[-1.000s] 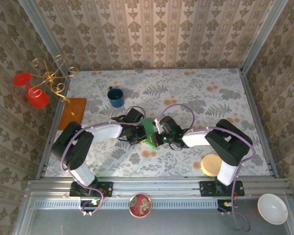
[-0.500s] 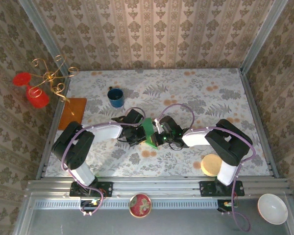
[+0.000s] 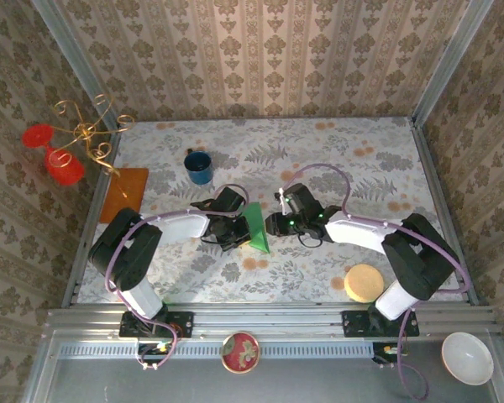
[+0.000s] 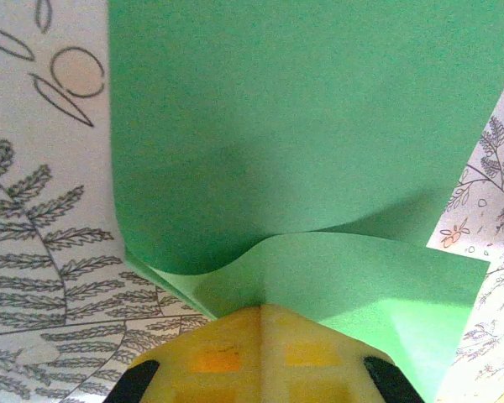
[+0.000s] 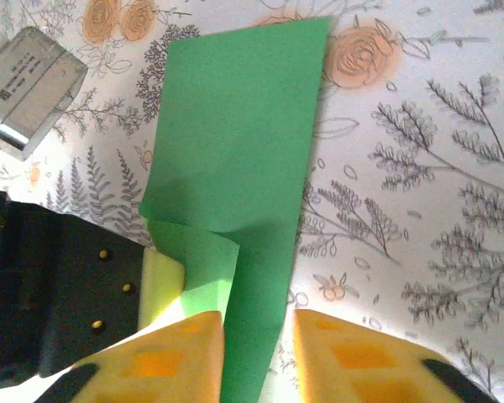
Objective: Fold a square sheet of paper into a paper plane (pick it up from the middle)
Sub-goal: Third fold the triangle at the center of the table.
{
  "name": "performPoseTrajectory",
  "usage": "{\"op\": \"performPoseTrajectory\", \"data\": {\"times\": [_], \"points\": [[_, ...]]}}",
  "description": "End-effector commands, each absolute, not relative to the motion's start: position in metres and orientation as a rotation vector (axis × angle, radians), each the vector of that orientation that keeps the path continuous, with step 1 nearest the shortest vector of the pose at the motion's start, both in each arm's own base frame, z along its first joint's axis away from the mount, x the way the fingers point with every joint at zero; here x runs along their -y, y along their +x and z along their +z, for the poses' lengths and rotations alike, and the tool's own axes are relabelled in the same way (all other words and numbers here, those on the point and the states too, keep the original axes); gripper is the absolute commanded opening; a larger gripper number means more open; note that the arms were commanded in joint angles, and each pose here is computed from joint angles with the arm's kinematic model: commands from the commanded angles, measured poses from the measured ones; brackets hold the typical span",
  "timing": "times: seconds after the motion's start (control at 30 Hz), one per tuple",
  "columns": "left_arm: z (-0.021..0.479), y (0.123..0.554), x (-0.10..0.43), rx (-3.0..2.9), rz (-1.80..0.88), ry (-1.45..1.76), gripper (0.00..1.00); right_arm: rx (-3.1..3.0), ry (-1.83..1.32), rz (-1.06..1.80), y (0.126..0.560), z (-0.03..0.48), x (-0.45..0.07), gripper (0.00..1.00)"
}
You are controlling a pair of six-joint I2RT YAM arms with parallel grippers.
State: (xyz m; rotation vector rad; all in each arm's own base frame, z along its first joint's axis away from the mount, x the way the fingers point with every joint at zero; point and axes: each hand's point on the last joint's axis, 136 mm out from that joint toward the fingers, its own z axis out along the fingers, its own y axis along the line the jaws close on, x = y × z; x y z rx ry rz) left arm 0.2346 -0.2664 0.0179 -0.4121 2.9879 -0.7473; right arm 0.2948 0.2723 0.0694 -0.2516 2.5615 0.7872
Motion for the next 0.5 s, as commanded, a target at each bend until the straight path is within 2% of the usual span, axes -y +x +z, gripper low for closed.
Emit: {"op": "performPoseTrajectory", "data": {"times": [0.0,0.2,0.47], "points": [[-0.014,0.220,0.236,-3.069,-0.541,-0.517,0.05,-2.652,-0.293,0.890,0.267,0.075,-0.278,0.21],[-0.015,0.219,0.236,-3.075,-0.540,-0.517,0.05,-2.707,-0.349,0.976,0.245,0.075,-0.294,0.05],[-0.015,0.218,0.239,-3.087,-0.556,-0.500,0.05,-2.764,-0.412,0.994,0.237,0.065,-0.321,0.02]]}}
